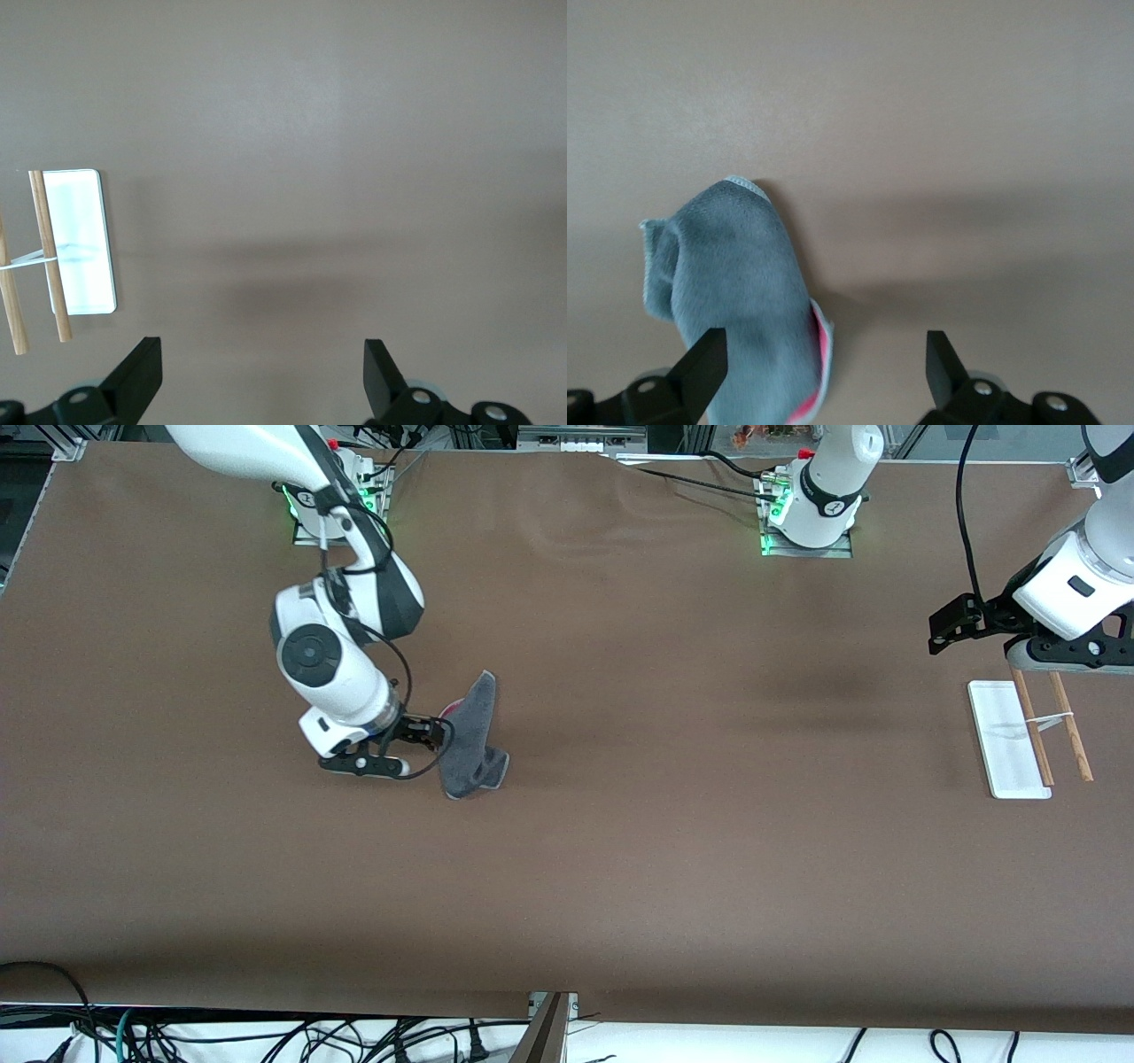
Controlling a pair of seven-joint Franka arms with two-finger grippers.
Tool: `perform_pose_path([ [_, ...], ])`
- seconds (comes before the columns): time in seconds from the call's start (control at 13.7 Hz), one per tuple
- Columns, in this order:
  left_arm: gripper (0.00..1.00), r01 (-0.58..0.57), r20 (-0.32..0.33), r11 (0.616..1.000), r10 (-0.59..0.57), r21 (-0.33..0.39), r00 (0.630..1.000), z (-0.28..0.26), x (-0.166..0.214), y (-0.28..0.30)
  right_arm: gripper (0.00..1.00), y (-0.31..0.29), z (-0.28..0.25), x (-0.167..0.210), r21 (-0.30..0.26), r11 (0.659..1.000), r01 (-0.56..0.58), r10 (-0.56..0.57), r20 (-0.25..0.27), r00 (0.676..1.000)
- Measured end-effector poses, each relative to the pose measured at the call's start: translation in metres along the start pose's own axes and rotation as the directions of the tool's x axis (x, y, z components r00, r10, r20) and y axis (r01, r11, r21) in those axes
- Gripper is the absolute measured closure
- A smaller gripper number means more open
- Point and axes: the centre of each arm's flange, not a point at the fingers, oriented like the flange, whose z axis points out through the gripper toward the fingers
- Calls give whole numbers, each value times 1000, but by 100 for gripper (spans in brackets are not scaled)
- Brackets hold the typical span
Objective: Pass towel and hang on rack
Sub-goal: 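Reach the right gripper down to the grey towel's edge, then close the right gripper on the towel edge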
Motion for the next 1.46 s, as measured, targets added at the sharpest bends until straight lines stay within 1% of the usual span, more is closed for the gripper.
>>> perform_pose_path([
  [0.07,0,0,0,1000,0,0,1000,0,0,0,1,-1,17,-1,6,1000,-2,2,-13,1000],
  [0.22,0,0,0,1000,0,0,1000,0,0,0,2,2,41,-2,4,1000,-10,10,-17,1000],
  [0.37,0,0,0,1000,0,0,1000,0,0,0,5,1,51,-7,-2,1000,-26,26,-3,1000],
  [0.66,0,1,0,1000,-1,0,1000,0,0,0,7,-2,59,-25,-10,999,-39,39,26,999],
  [0.73,0,0,0,1000,0,0,1000,0,0,0,10,-1,60,-27,-13,999,-40,40,30,999],
  [0.8,0,1,0,1000,-1,0,1000,0,0,0,11,0,60,-28,-15,999,-40,41,33,999],
  [0.88,0,1,0,1000,-1,0,1000,0,0,0,17,1,61,-29,-15,999,-41,41,34,999],
  [0.95,0,1,0,1000,-1,0,1000,0,0,0,17,1,60,-29,-15,999,-41,41,34,999],
  [1.02,0,1,0,1000,-1,0,1000,0,0,0,23,1,59,-29,-14,999,-41,41,32,999],
  [1.1,0,1,0,1000,-1,0,1000,0,0,0,35,1,58,-29,-14,999,-41,41,31,999],
  [1.17,0,1,0,1000,-1,0,1000,0,0,0,35,1,57,-30,-13,999,-41,41,31,999],
  [1.32,0,1,0,1000,-1,0,1000,0,0,0,48,1,56,-30,-13,999,-41,41,31,999],
  [1.39,0,1,0,1000,-1,0,1000,0,0,0,48,1,56,-30,-13,999,-41,41,31,999],
  [1.46,0,1,0,1000,-1,0,1000,0,0,0,53,1,57,-30,-13,999,-41,42,31,999],
])
